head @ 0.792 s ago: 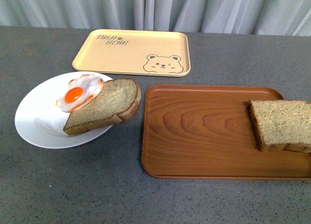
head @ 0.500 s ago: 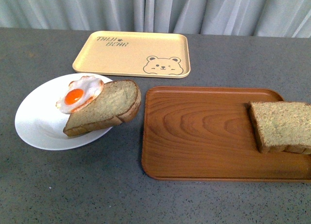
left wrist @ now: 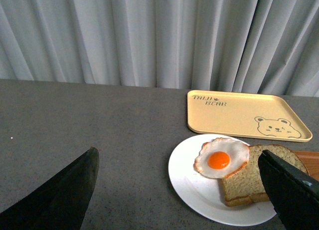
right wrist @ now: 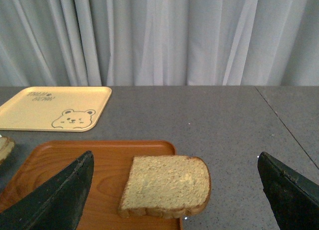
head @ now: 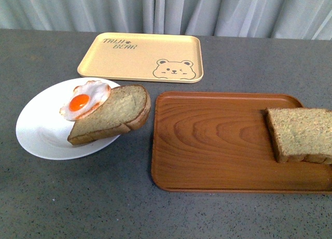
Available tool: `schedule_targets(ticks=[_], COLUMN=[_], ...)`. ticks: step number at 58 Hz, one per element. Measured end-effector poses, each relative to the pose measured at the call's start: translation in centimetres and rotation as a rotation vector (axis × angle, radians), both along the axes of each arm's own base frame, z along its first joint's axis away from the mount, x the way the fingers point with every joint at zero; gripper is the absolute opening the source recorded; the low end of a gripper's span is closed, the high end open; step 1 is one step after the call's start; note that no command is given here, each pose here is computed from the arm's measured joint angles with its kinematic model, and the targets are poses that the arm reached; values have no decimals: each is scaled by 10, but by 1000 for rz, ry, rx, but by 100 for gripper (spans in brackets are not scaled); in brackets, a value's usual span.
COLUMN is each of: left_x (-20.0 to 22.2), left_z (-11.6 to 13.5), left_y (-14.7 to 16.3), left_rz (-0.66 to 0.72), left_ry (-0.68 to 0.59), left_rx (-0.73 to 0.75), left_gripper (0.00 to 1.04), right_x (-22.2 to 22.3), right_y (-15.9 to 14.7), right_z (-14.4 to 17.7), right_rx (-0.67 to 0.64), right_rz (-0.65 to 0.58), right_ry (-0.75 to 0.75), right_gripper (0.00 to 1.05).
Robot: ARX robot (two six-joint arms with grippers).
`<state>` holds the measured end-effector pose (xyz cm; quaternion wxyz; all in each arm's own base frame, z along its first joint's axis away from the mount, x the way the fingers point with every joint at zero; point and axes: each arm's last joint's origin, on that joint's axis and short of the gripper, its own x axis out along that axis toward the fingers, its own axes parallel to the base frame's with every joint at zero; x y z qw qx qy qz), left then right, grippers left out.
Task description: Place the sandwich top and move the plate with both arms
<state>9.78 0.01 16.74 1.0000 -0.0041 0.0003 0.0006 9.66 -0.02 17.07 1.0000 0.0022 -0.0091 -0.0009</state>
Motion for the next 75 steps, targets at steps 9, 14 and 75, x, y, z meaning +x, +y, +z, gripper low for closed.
schedule_targets(ticks=[9,14,75], left_x=[0,0,0], left_z=[0,0,0], left_y=[0,0,0], left_rz=[0,0,0], left_ry=[0,0,0], left_rx=[0,0,0], left_gripper=[96,96,96], right_x=[0,0,118], right_y=[0,0,-102], right_z=[0,0,-85], right_rx=[0,0,429], right_rz=[0,0,-89], right_ry=[0,0,708], right_gripper=[96,96,96])
